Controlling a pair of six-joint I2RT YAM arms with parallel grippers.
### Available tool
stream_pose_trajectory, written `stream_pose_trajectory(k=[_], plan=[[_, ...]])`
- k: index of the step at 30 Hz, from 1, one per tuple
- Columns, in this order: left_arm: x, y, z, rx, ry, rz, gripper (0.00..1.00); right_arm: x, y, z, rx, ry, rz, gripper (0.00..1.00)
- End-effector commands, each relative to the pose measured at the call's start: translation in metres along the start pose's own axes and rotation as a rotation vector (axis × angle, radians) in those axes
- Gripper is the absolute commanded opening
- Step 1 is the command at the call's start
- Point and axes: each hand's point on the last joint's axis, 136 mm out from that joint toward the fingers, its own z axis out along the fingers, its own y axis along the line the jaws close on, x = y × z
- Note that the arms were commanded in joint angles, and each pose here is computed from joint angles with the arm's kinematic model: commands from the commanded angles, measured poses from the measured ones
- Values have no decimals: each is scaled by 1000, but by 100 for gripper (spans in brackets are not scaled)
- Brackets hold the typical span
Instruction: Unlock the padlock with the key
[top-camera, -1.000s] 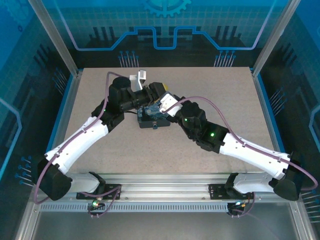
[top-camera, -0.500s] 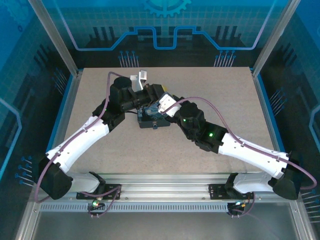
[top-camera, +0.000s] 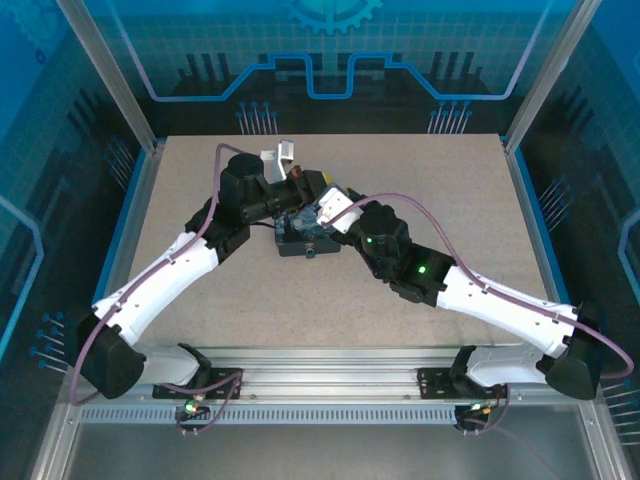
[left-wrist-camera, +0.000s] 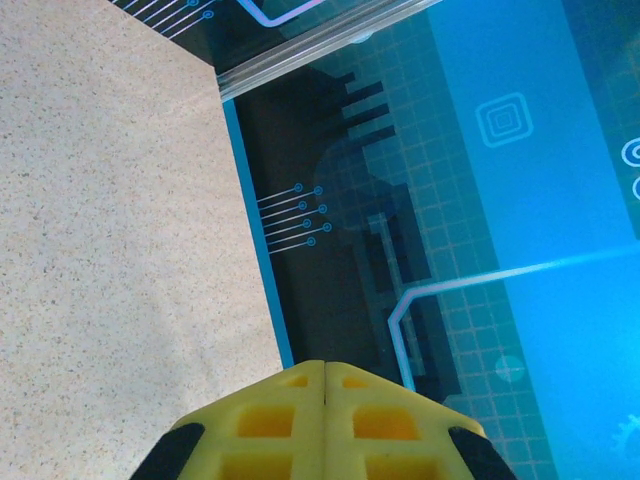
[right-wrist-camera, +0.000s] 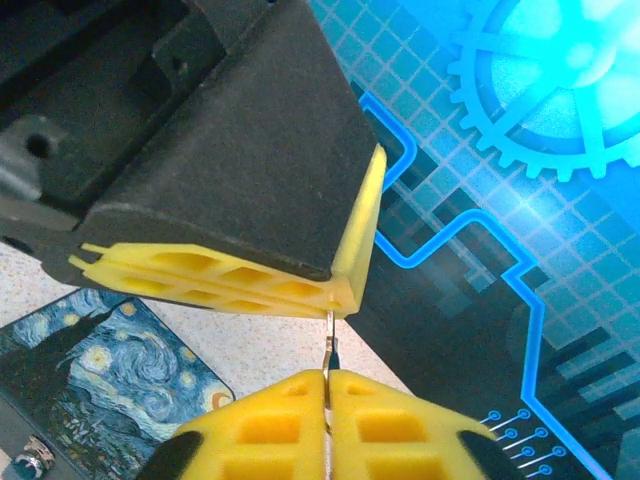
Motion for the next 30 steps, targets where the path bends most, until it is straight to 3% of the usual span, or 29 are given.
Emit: stream_pose_trajectory(k=[1,13,20,30], plan=[[-2,-8,2,7,5,36,0,-14,-12,-6,22,-32,51,23],[-13,11,5,-37,-25,176,0,31,-36,-20,-68,66,413,36],[-14,15,0,0,-27,280,0,54,-24,-18,-298,151,768,42],[15,34,0,79,44,283,0,72,5,-5,-532,116,1177,51]])
